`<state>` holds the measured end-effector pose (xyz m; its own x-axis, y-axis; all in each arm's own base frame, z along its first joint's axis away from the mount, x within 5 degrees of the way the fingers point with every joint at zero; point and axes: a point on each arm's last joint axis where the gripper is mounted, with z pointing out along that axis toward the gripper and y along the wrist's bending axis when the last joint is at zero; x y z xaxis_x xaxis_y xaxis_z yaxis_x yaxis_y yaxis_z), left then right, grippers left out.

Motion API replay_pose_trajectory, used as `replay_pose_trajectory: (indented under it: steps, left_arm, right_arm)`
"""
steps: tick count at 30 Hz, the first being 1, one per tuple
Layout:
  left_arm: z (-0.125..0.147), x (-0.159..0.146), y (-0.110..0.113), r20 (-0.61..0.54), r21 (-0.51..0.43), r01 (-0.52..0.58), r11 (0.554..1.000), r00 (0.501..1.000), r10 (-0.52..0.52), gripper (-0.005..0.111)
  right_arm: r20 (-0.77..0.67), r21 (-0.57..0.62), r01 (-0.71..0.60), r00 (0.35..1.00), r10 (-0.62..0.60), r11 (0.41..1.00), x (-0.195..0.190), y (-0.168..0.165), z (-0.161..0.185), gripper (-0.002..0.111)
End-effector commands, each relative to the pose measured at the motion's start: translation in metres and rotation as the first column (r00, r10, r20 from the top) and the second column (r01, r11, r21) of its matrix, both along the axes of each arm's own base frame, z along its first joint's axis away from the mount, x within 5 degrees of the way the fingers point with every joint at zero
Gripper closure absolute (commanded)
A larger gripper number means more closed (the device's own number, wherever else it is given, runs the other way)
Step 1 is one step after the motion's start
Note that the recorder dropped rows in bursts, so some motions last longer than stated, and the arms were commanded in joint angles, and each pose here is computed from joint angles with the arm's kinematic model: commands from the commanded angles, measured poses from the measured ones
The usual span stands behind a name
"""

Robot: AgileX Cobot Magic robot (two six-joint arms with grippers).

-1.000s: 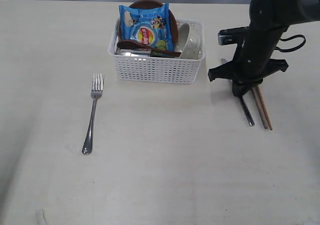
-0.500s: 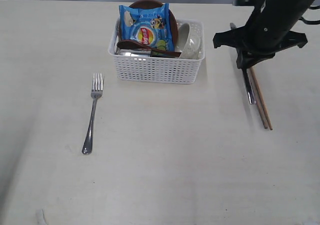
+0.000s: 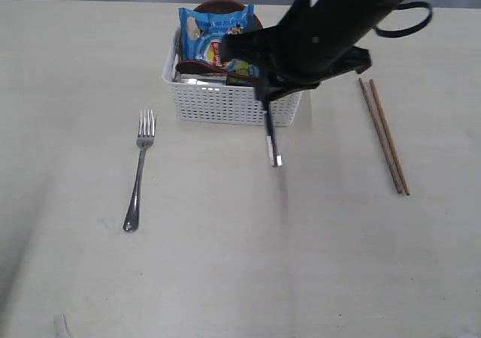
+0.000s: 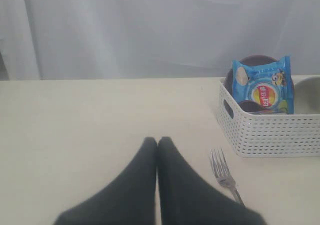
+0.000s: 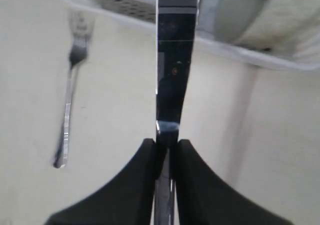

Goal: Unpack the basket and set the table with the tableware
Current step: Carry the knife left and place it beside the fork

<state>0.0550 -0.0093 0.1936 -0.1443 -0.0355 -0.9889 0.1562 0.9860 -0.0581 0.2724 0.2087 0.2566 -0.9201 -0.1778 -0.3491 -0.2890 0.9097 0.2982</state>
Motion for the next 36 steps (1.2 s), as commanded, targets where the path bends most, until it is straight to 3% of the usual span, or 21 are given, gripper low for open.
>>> replay_pose_trajectory:
  steps: [1, 10, 16, 24, 31, 36]
  left_arm:
    - [0.0, 0.0, 0.0, 0.009, -0.015, 0.002, 1.0, 1.0, -0.002, 0.107]
    - [0.0, 0.0, 0.0, 0.009, -0.015, 0.002, 1.0, 1.0, -0.002, 0.107]
    - [0.0, 0.0, 0.0, 0.01, -0.013, 0.002, 1.0, 1.0, -0.002, 0.107]
    - [0.0, 0.0, 0.0, 0.01, -0.013, 0.002, 1.0, 1.0, -0.002, 0.107]
    - [0.0, 0.0, 0.0, 0.01, -0.013, 0.002, 1.0, 1.0, -0.002, 0.107]
    - [0.0, 0.0, 0.0, 0.01, -0.013, 0.002, 1.0, 1.0, -0.002, 0.107]
  right_arm:
    - [0.009, 0.075, -0.043, 0.999, 0.043, 0.996, -0.015, 0.049, 0.004, 0.109]
    - [-0.065, 0.143, -0.039, 0.997, 0.049, 0.989, -0.025, 0.159, -0.012, 0.109]
    - [-0.132, 0.032, -0.002, 0.991, 0.006, 0.999, -0.016, 0.201, -0.047, 0.109]
    - [-0.174, 0.034, 0.101, 0.98, -0.093, 0.994, -0.007, 0.232, -0.075, 0.109]
    - [-0.188, -0.09, 0.135, 0.971, -0.15, 0.987, -0.005, 0.227, -0.099, 0.109]
    - [-0.191, -0.096, 0.137, 0.969, -0.154, 0.986, -0.004, 0.228, -0.107, 0.109]
